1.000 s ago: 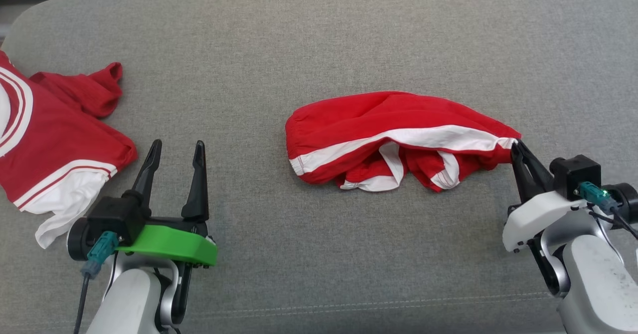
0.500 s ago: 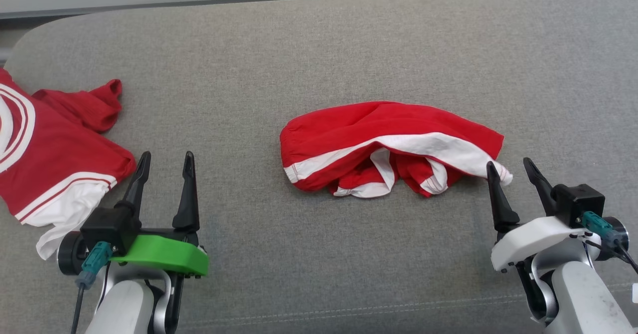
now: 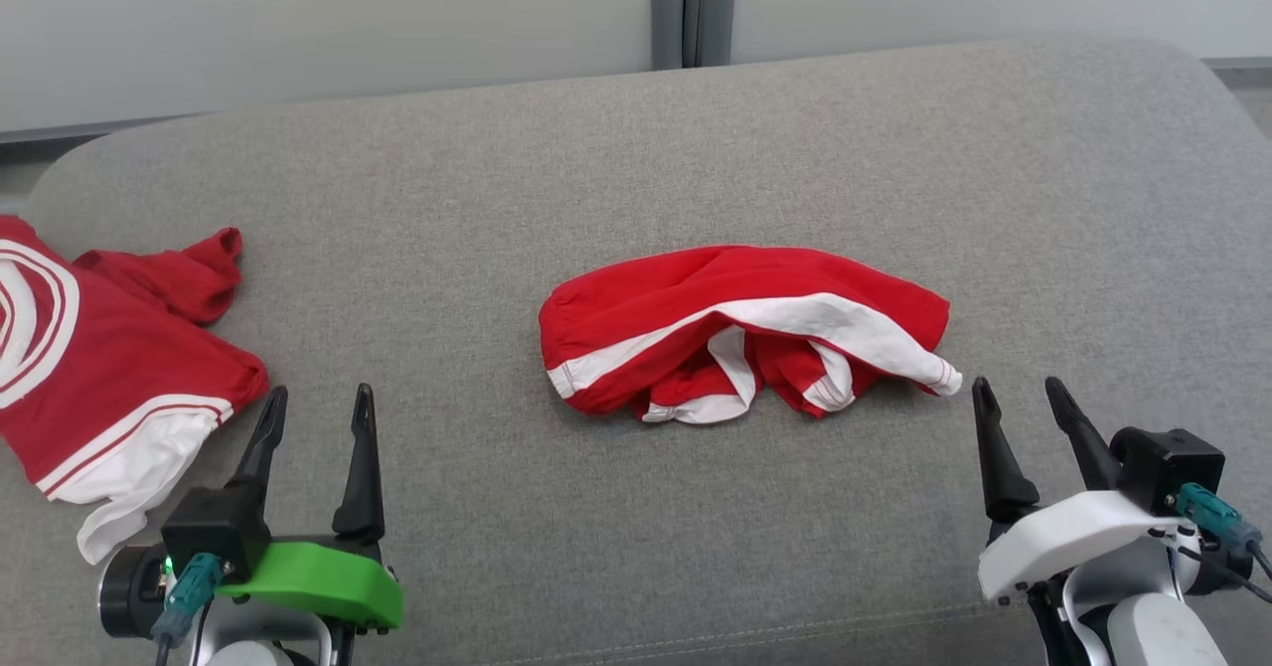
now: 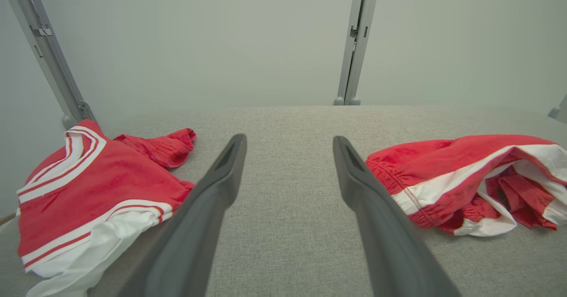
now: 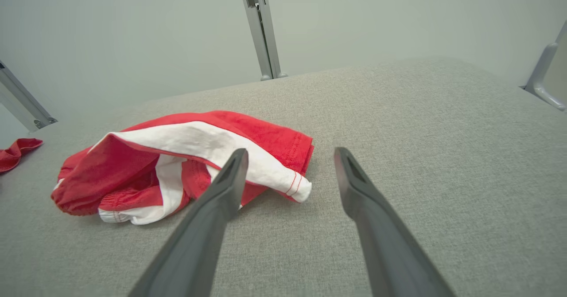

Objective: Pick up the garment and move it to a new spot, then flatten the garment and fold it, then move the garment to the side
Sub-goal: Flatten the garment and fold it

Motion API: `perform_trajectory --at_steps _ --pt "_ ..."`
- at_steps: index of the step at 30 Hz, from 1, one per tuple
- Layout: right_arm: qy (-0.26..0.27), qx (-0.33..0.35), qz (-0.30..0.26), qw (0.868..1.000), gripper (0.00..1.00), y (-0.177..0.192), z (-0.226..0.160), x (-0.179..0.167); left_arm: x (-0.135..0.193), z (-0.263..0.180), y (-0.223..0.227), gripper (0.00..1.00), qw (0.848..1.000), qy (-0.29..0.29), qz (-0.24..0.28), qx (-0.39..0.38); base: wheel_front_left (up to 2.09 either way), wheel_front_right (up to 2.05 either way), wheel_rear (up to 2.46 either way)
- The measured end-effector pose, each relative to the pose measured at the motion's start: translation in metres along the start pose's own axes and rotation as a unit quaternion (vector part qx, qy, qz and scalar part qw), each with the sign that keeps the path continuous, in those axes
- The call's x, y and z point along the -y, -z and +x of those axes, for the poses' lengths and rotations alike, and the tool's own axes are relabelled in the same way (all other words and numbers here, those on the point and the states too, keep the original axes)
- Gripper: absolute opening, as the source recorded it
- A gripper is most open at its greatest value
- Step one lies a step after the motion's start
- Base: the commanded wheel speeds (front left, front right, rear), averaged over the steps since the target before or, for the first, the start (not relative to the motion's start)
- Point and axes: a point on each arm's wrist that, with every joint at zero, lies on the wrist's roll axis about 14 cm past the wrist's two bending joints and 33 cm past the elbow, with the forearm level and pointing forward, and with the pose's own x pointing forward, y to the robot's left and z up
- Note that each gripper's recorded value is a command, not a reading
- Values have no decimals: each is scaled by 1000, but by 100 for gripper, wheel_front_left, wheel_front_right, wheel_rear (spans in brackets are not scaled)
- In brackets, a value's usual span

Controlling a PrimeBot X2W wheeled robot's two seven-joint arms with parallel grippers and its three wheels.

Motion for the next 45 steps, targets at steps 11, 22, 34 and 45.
perform_trajectory --at_steps 11,22,34,45 --pt "-30 -11 -4 999 100 -3 -18 -24 10 -15 -5 100 1000 12 9 -3 0 0 0" --pt "-56 4 -20 998 100 -14 -18 -42 5 -19 1 100 1000 2 13 -13 0 0 0" --pt "-52 -8 -16 998 100 -10 -13 -39 40 -16 23 100 995 61 -9 -77 0 0 0" --pt "-21 -64 0 998 100 24 10 -10 110 1 72 100 959 180 -52 -213 0 0 0"
